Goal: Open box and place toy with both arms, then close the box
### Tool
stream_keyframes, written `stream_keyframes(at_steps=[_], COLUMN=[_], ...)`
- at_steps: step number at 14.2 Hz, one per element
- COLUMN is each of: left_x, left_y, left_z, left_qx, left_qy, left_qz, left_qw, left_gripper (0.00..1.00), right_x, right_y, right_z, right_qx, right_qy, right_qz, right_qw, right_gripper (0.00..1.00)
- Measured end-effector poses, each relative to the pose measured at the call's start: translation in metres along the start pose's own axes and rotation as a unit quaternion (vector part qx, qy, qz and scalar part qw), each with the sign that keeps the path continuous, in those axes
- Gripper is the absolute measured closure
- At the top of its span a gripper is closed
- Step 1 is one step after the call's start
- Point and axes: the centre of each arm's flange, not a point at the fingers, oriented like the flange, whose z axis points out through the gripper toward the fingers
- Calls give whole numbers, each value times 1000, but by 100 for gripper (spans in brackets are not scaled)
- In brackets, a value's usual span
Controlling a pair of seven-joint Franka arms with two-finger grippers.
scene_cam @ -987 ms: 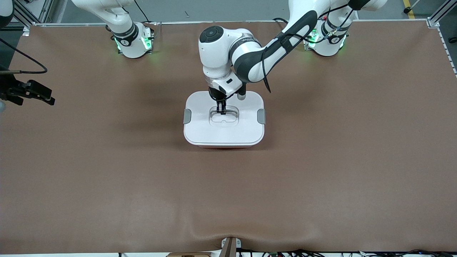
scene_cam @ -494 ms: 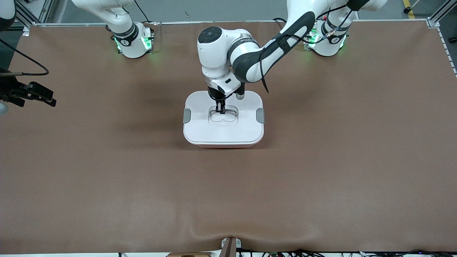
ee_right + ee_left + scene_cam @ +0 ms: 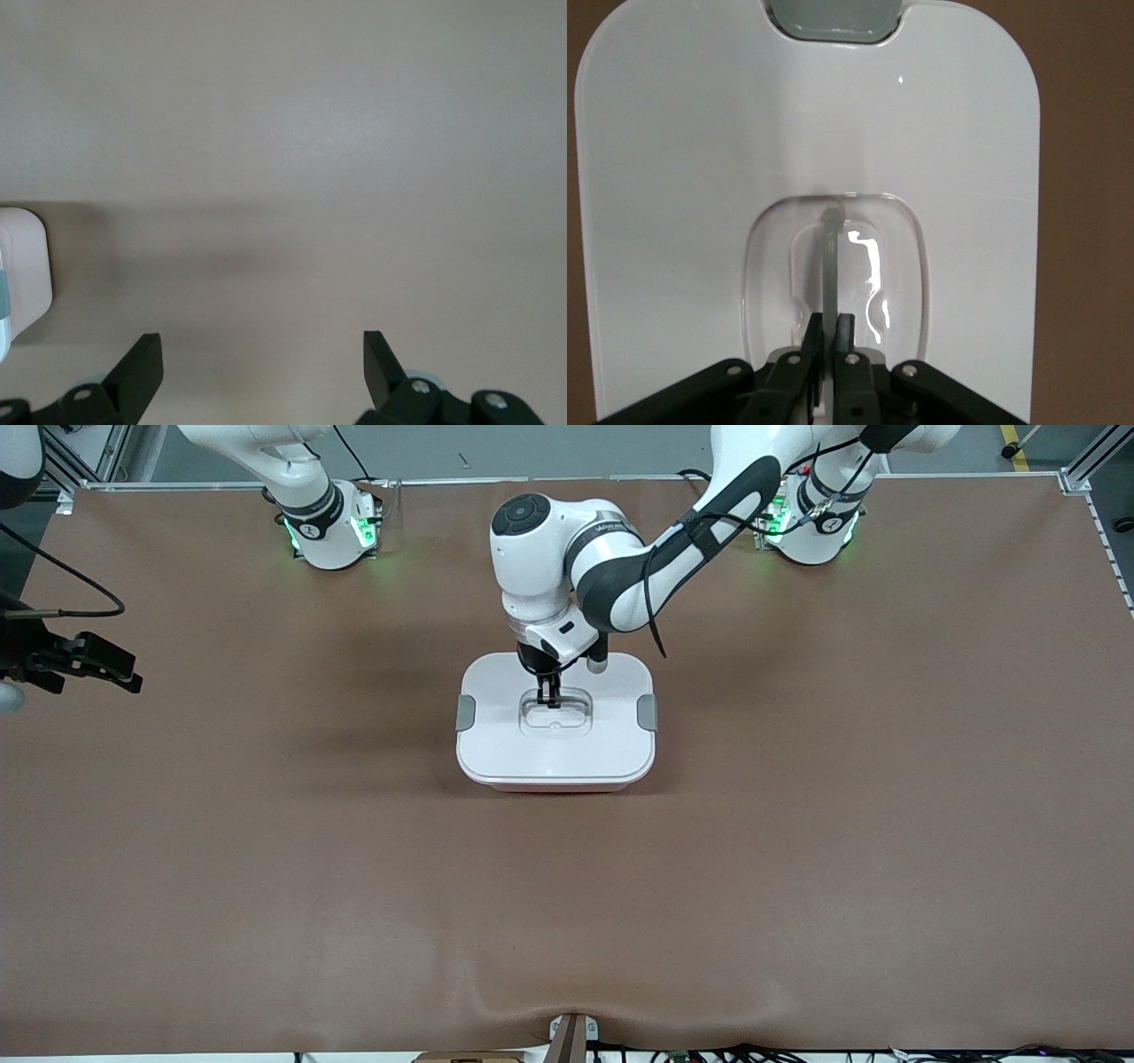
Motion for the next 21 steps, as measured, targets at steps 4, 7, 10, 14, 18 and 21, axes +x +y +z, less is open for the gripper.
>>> stream_keyframes(at_steps=[4, 7, 10, 14, 18, 21], left_x=[0, 0, 3, 3, 4, 9], left_y=[-1, -1, -2, 1, 3, 4], left_z=[1, 2, 6, 3, -18, -44], left_qx=[0, -1, 2, 0, -9, 2], left_qy=[1, 1, 8, 6, 4, 2], left_qz=[1, 2, 3, 7, 9, 11], left_qw=[1000, 1000, 1000, 1000, 1000, 1000], left_gripper=[93, 93, 78, 36, 0, 0], right_x=[0, 0, -1, -3, -3, -3], right_y=[2, 4, 7, 15, 13, 9], right_z=[-2, -5, -15, -30, -30, -30], right_qx=[0, 0, -1, -1, -1, -1], right_qy=[1, 5, 15, 29, 27, 25], right_qz=[2, 3, 6, 13, 11, 7], right_qw=[1000, 1000, 1000, 1000, 1000, 1000], right_gripper=[0, 0, 0, 0, 0, 0])
